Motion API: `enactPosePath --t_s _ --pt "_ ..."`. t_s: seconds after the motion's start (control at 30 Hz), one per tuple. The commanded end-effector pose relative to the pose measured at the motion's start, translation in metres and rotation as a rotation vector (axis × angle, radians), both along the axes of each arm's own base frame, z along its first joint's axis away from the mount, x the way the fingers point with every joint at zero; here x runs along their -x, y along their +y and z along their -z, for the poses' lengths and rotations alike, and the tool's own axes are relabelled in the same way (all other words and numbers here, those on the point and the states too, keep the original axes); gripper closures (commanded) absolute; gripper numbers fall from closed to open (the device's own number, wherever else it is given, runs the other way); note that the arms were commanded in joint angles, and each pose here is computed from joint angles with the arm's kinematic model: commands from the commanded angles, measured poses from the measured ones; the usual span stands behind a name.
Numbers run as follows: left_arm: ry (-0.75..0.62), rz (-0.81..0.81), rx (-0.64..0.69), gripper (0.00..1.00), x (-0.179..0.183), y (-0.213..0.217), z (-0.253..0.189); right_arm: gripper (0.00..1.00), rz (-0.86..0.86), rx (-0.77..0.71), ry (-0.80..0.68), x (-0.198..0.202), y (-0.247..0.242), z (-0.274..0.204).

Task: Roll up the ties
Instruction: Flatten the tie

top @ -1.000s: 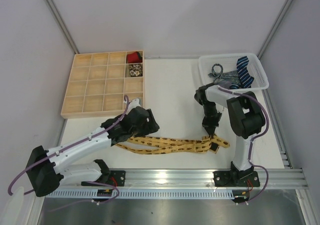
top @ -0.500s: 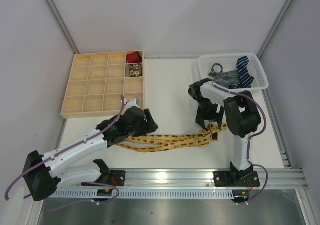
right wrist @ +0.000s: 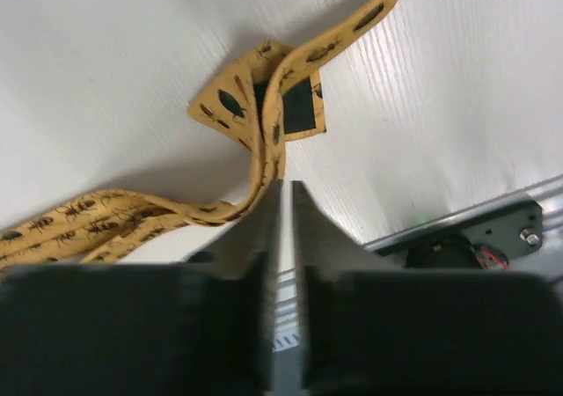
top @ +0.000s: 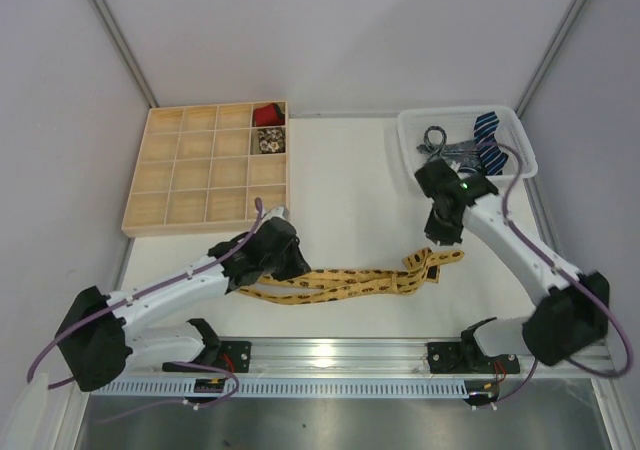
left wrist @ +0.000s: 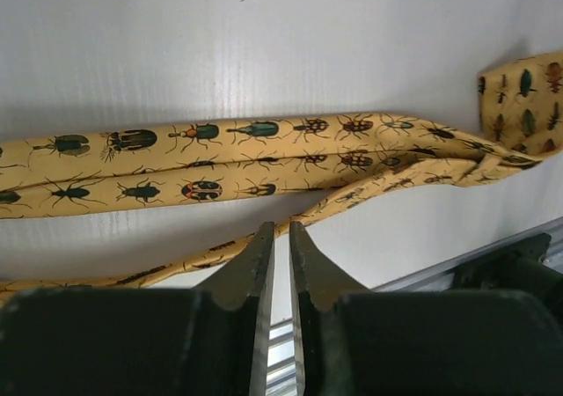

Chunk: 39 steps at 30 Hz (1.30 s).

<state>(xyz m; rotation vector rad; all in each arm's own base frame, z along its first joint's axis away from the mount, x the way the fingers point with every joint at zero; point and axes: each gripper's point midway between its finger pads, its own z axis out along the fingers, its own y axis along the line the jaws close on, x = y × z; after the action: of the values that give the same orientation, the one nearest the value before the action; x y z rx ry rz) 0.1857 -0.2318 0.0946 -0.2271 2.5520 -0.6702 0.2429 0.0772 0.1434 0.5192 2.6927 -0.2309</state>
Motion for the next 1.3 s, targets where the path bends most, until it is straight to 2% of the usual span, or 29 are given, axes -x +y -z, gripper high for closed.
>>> enactPosePath --t_s 0.0,0.03,0.07,0.17,0.23,0.4,0.67,0.9,1.03,1.27 --pt "0.015 0.023 0.000 0.87 -0.014 -0.015 0.004 0.96 0.037 -0.227 -0.075 0.012 0.016 0.017" --pt "0.030 0.032 -0.001 0.89 -0.014 -0.019 0.008 1.00 0.071 -0.259 -0.067 0.022 0.016 0.036" --pt "0.042 0.038 0.002 0.94 -0.014 -0.023 0.010 1.00 0.083 -0.286 -0.103 0.024 0.015 0.035" --pt "0.080 0.040 -0.017 1.00 -0.018 -0.029 0.022 1.00 0.093 -0.316 -0.127 0.033 0.010 0.056" --pt "0.079 0.028 -0.020 1.00 -0.022 -0.029 0.023 1.00 0.093 -0.331 -0.219 0.025 0.007 0.051" --pt "0.067 0.000 -0.043 1.00 -0.029 -0.024 0.027 1.00 0.117 -0.341 -0.279 0.026 -0.008 0.066" --pt "0.098 -0.020 -0.081 1.00 -0.041 -0.019 0.042 1.00 0.117 -0.372 -0.255 0.020 -0.006 0.083" --pt "0.188 -0.038 -0.123 1.00 -0.034 -0.014 0.072 1.00 0.128 -0.424 -0.237 0.021 0.003 0.086" --pt "0.245 -0.034 -0.119 1.00 -0.029 -0.013 0.087 1.00 0.158 -0.380 -0.210 0.029 -0.006 0.099" --pt "0.259 -0.045 -0.133 0.99 -0.028 -0.007 0.092 1.00 0.163 -0.352 -0.189 0.030 -0.011 0.117"
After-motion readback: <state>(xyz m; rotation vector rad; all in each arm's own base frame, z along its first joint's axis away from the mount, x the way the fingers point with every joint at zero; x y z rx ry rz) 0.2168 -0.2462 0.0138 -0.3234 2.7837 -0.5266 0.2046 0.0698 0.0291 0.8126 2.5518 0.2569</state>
